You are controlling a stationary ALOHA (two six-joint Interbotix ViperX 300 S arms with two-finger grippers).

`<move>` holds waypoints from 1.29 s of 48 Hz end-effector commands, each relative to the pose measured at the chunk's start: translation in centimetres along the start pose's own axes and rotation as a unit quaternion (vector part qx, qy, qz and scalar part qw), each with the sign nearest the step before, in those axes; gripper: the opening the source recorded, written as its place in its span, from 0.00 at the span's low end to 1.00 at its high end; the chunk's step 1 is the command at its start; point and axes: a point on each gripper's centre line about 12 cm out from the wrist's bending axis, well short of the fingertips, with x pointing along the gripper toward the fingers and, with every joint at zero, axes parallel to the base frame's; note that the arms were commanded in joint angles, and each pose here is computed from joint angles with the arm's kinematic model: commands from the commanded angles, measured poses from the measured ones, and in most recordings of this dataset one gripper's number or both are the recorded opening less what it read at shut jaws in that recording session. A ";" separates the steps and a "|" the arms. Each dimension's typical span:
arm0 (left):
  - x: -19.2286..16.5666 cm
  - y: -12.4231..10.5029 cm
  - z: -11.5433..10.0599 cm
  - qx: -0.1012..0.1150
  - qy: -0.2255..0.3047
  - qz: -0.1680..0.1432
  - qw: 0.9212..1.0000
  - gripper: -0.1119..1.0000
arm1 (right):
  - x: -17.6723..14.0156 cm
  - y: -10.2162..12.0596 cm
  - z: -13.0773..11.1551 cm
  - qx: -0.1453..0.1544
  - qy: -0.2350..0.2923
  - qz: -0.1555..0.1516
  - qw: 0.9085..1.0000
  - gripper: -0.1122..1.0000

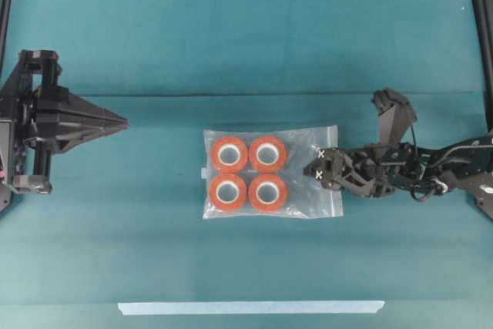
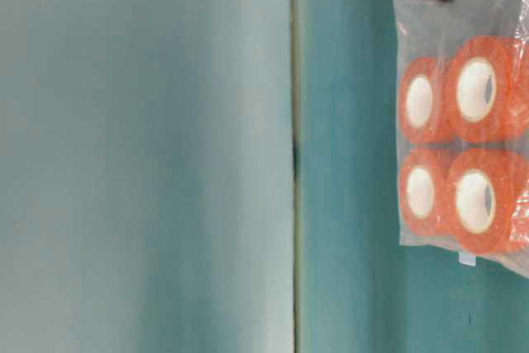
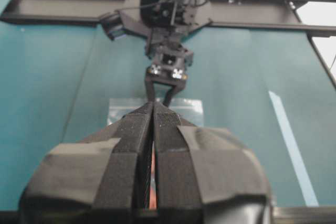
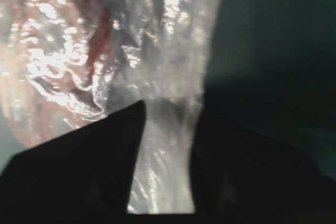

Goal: Hand over the clear zip bag and make it stand upright.
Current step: 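Lower the right gripper and pinch the bag's right edge, then lift the bag with the right gripper and swing it to center, hanging vertically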

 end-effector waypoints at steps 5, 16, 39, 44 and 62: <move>0.1 0.0 0.5 0.002 -0.008 0.000 1.000 0.09 | 0.5 -1.2 -0.4 0.001 0.009 -0.031 0.999 0.31; 0.1 0.0 0.4 0.003 -0.007 0.001 1.000 0.09 | 0.5 -1.1 0.3 0.001 0.000 -0.027 1.000 0.18; 0.1 0.0 -0.4 -0.004 0.022 0.000 1.000 0.09 | -0.9 5.5 0.3 -0.092 0.046 0.018 0.995 0.10; 0.0 -0.1 -1.0 -0.005 0.052 -0.001 0.999 0.09 | -2.0 7.5 0.5 -0.121 0.064 0.028 0.990 0.10; -0.7 -0.2 -0.6 0.001 0.051 -0.005 0.999 0.09 | -6.5 13.1 3.1 -0.201 0.120 0.025 0.972 0.10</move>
